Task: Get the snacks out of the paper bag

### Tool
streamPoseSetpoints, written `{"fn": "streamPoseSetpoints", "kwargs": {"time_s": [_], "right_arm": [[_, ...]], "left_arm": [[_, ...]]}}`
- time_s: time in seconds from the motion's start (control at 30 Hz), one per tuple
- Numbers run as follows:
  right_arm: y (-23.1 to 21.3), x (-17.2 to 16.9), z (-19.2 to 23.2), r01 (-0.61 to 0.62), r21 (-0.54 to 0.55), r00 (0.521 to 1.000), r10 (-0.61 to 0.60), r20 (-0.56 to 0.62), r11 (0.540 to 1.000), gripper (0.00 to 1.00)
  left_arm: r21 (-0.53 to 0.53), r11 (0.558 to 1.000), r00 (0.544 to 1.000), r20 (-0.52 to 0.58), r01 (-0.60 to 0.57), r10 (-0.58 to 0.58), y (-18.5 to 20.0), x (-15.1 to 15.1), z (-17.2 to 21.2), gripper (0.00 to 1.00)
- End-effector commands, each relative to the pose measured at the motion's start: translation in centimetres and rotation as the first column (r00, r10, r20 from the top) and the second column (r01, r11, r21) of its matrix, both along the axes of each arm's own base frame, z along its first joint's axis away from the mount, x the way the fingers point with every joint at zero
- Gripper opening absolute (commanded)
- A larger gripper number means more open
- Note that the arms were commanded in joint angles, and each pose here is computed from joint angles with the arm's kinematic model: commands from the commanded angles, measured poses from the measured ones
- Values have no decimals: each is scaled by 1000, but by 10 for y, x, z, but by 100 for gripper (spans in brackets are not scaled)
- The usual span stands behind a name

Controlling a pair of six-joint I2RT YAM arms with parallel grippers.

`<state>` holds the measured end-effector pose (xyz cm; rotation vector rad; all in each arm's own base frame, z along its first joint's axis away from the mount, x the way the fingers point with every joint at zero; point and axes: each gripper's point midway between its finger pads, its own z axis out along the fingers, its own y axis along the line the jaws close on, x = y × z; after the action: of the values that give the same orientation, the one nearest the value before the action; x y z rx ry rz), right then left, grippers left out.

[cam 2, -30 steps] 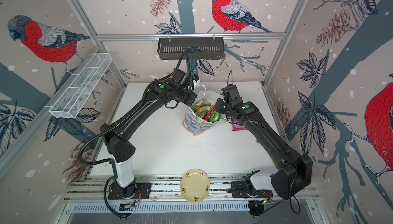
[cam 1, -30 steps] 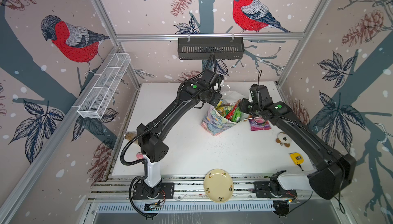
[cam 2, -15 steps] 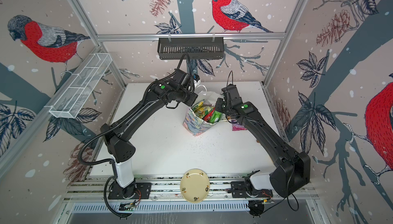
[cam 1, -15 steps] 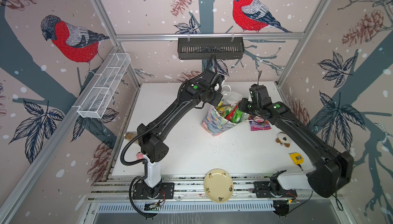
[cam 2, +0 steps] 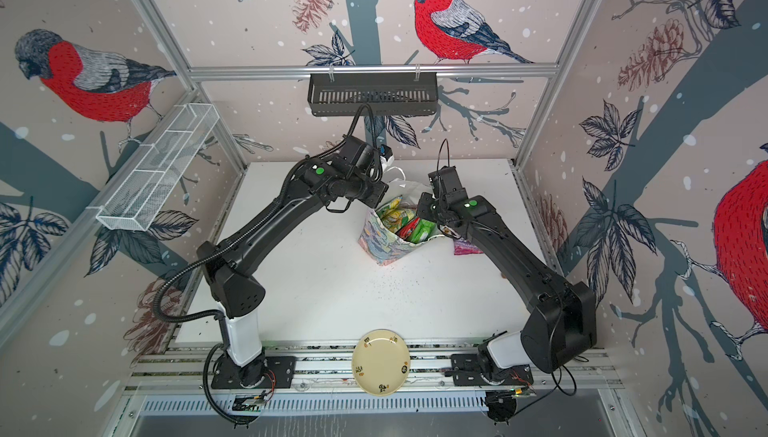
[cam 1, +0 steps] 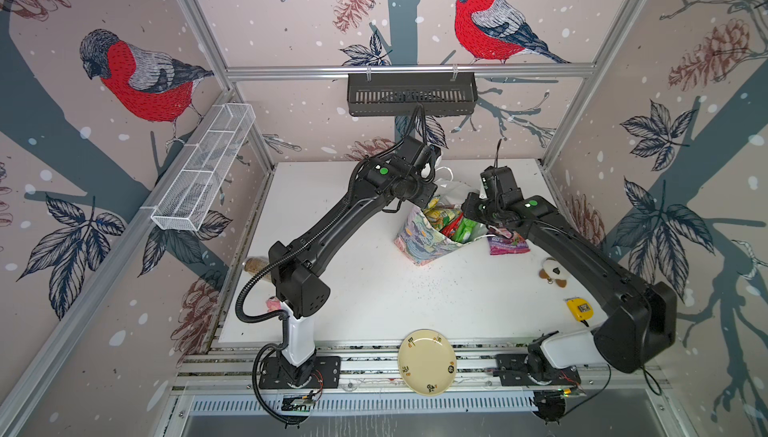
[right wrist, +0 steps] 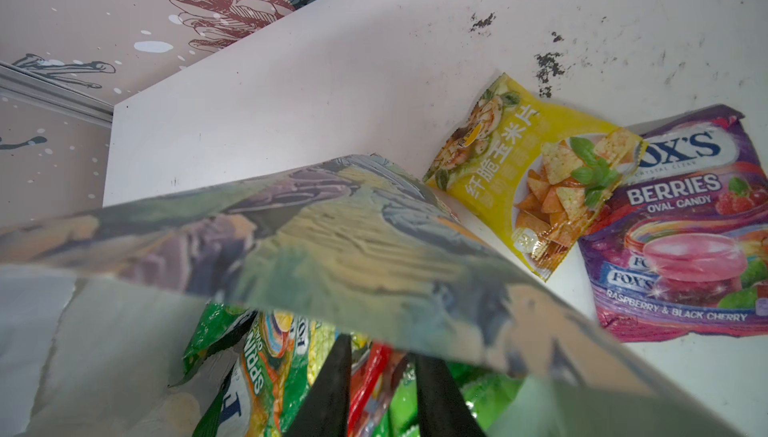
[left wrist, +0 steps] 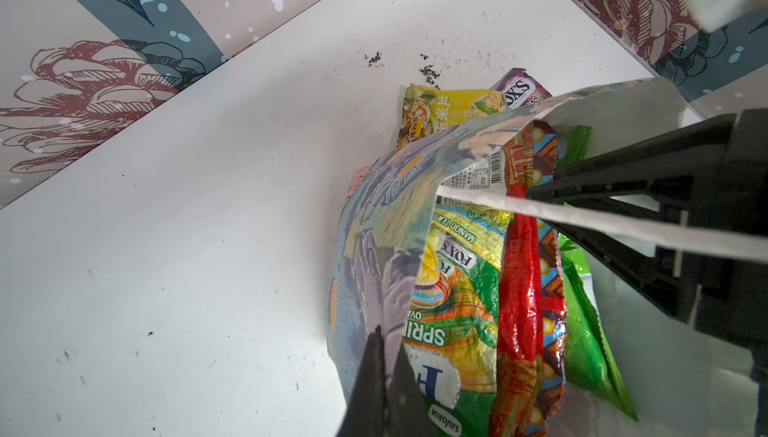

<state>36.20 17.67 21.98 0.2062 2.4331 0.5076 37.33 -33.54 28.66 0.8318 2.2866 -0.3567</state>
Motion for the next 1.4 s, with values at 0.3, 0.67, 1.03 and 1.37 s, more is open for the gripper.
{"fn": "streamPoseSetpoints", "kwargs": {"time_s": [0.3,0.67,1.03,1.37], "right_arm": [[0,0,-12,-13,-22,1000,13,-26,1000,25],[3,9,-12,-26,-9,1000,26,-10,1000,9],[26,15,39,-158,77,980,147,134,984,0],[23,12,88,-211,126,951,174,254,969,0]], "left_arm": [[-84,996,993,116,27,-17,-17,15,31,0],[-80,997,992,129,21,-10,-15,16,34,0],[-55,998,990,136,-29,36,-10,25,27,0],[-29,992,980,157,-120,123,8,39,25,0]]}}
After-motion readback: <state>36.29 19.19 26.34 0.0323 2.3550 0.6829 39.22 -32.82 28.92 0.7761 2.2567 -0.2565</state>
